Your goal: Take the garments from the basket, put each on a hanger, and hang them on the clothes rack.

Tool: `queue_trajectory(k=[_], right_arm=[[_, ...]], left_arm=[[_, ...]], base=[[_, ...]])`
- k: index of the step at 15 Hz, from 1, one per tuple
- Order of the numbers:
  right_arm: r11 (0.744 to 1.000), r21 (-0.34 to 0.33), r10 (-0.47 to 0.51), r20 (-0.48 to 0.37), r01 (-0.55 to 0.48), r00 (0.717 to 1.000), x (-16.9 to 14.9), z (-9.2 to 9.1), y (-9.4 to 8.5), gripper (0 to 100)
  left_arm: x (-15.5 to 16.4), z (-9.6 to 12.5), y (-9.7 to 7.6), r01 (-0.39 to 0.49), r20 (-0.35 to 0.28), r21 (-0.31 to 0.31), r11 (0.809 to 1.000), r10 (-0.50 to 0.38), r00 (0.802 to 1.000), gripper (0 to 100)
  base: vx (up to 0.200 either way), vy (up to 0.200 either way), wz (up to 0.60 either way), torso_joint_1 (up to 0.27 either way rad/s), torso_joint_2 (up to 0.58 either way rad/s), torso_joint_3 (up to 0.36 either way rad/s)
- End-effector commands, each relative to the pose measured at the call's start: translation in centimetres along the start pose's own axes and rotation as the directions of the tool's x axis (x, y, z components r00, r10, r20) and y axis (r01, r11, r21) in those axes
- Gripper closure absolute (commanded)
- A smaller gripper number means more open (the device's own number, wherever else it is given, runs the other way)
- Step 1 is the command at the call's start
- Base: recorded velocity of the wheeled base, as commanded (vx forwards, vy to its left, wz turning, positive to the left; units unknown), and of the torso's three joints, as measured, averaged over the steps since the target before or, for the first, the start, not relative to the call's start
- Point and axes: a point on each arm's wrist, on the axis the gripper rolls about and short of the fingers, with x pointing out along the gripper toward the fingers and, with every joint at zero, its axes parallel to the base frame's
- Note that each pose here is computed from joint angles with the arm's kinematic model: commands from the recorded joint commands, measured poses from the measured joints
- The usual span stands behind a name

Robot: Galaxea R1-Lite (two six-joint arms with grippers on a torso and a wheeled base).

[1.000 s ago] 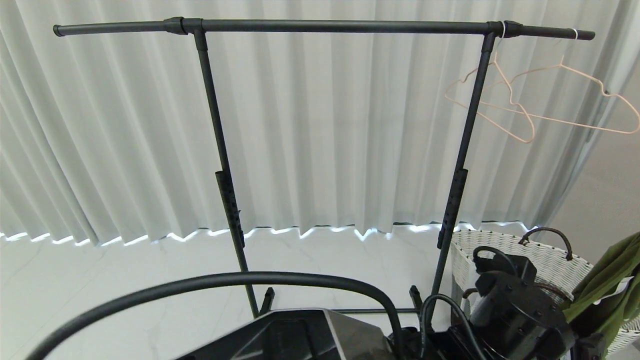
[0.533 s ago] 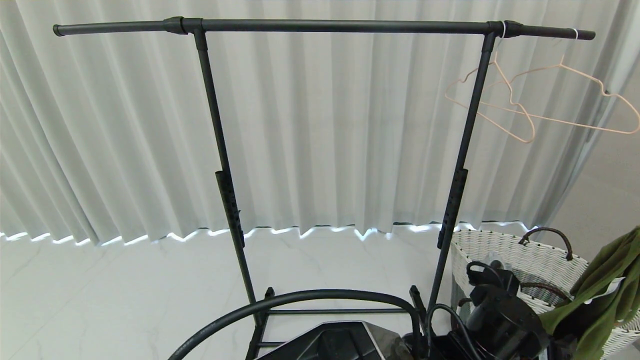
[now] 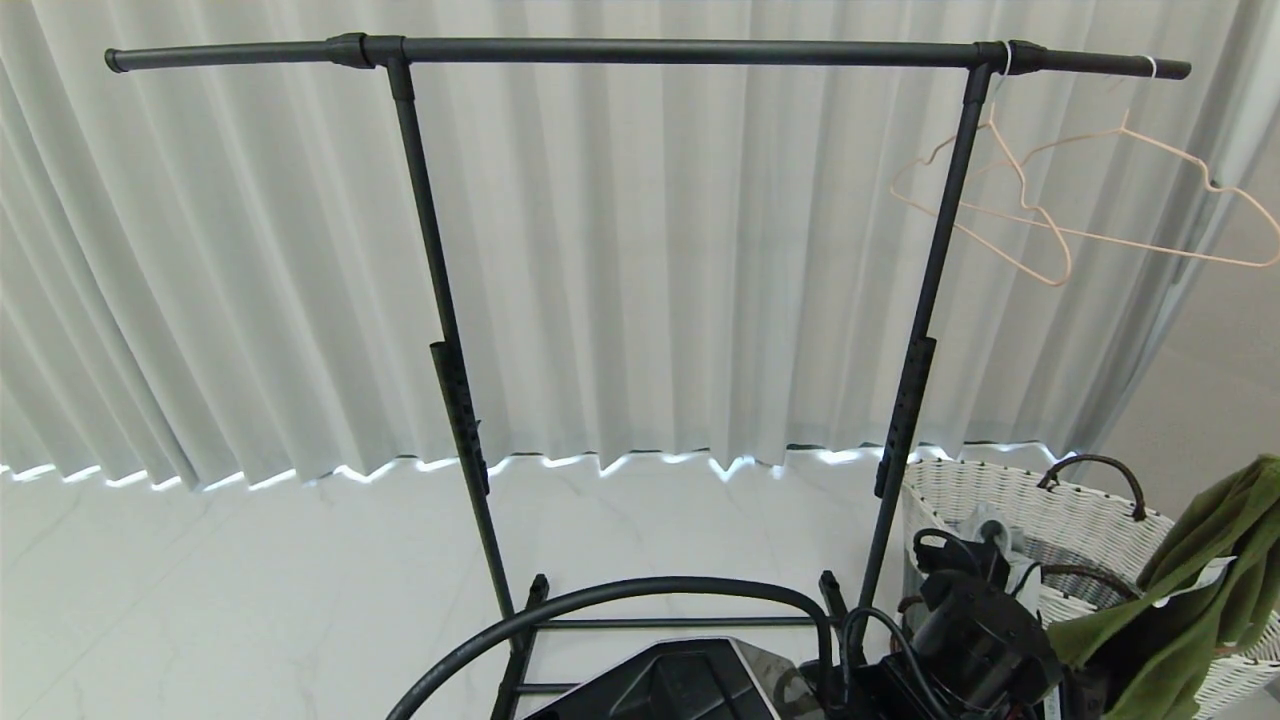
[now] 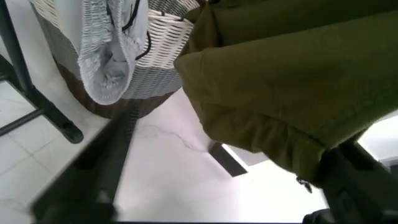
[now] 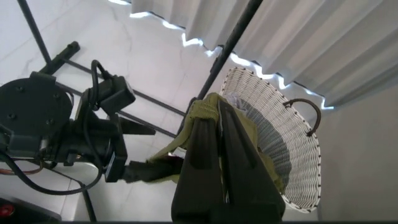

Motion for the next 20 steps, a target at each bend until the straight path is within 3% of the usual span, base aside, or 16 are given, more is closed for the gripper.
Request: queue_trajectory(k=[1, 5, 7, 11, 14, 17, 20], right_arm=[[1.000, -0.002, 0.001, 0.000, -0.001, 1.000, 0.0, 0.0, 0.0, 100], [1.000, 0.007, -0.003, -0.014, 0.003, 1.000, 0.2, -0.2, 0.0, 100], [1.000, 0.015, 0.000, -0.030, 0.000, 1.000, 1.0, -0.1, -0.2, 100], [1.000, 0.009, -0.001, 0.004, 0.001, 1.000, 3.0, 0.4, -0.7, 100], [0.998, -0.020, 0.056, 0.031, -0.055, 0.998, 3.0, 0.6, 0.1, 100], [0.986, -0.072, 0.158, 0.075, -0.153, 0.985, 2.3, 0.8, 1.6, 100], [0.979, -0.093, 0.192, 0.112, -0.182, 0.975, 2.2, 1.2, 2.0, 100]], left_arm=[[-0.1, 0.3, -0.2, 0.003, 0.006, 0.002, 1.000, -0.003, 1.000, 100], [-0.8, 1.2, -0.7, -0.043, 0.051, 0.002, 0.999, 0.043, 0.998, 100], [-3.2, 3.1, -2.0, -0.075, 0.085, -0.002, 0.997, 0.075, 0.993, 100], [-12.2, 4.2, -3.3, -0.128, 0.010, -0.008, 0.992, 0.128, 0.992, 100], [-20.0, 4.6, -3.9, -0.139, -0.010, -0.023, 0.990, 0.139, 0.990, 100], [-25.8, 5.4, -4.6, -0.114, 0.033, -0.028, 0.993, 0.115, 0.993, 100], [-30.6, 7.3, -6.1, -0.047, 0.132, -0.022, 0.999, 0.049, 0.990, 100]], base=[[0.000, 0.000, 0.00, 0.000, 0.00, 0.000], [0.000, 0.000, 0.00, 0.000, 0.00, 0.000], [0.000, 0.000, 0.00, 0.000, 0.00, 0.000], [0.000, 0.000, 0.00, 0.000, 0.00, 0.000], [0.000, 0.000, 0.00, 0.000, 0.00, 0.000], [0.000, 0.000, 0.00, 0.000, 0.00, 0.000], [0.000, 0.000, 0.00, 0.000, 0.00, 0.000]])
